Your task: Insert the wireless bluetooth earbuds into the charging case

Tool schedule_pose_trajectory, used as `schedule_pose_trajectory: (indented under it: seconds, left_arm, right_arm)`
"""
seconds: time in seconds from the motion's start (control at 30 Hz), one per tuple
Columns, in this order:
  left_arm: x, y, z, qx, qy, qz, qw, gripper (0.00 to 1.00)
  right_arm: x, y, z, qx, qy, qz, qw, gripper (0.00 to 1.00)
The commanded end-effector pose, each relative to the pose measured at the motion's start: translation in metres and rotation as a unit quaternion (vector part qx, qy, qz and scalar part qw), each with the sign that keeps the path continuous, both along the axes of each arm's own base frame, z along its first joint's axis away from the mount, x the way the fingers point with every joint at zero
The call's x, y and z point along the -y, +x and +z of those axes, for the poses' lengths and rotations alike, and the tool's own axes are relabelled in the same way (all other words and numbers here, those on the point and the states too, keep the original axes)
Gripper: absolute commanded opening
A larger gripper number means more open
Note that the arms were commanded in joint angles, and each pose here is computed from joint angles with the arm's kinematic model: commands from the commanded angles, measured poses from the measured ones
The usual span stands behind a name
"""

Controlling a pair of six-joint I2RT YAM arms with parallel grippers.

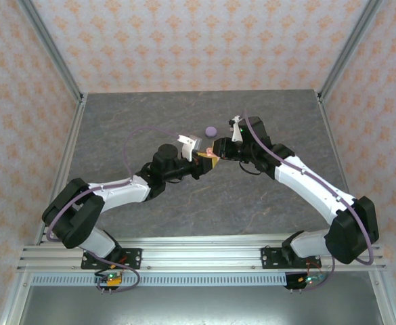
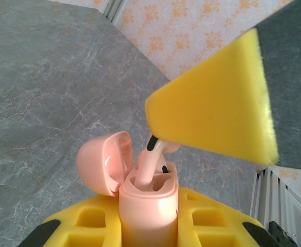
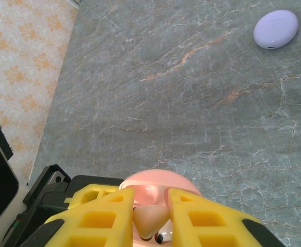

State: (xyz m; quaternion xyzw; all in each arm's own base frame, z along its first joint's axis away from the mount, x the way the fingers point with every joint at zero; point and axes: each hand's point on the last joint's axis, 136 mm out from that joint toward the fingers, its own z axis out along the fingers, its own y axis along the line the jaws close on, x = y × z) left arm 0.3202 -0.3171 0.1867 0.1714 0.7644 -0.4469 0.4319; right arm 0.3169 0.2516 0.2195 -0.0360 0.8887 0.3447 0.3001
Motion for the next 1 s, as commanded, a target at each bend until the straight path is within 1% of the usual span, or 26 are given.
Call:
schedule_pose_trajectory:
  seconds: [0.0,0.27,0.57,0.77,0.97]
  left_arm:
    - [0.001,0.001,0.033,0.045,-0.017,0.0,0.999,0.06]
    - [0.003,-0.005,0.031,0.071,0.008,-0.015,0.997,0.06]
    - [0.002,-0.011,0.039,0.115,0.027,-0.027,0.993,0.06]
    - [0.0,-0.011,0.038,0.117,0.037,-0.024,0.992,0.06]
    - [0.0,-0.01,0.036,0.116,0.042,-0.022,0.992,0.06]
  right_arm:
    - [0.004,-0.003,0.009,0.009,-0.012,-0.002,1.0,0.23]
    - [0.0,-0.008,0.012,0.003,-0.005,0.014,1.0,0.23]
    - [-0.003,-0.014,0.011,-0.006,-0.006,0.029,1.0,0.22]
    - [-0.002,-0.016,0.016,0.0,-0.006,0.027,1.0,0.22]
    - [0.007,-0.014,0.023,0.016,-0.009,0.004,1.0,0.22]
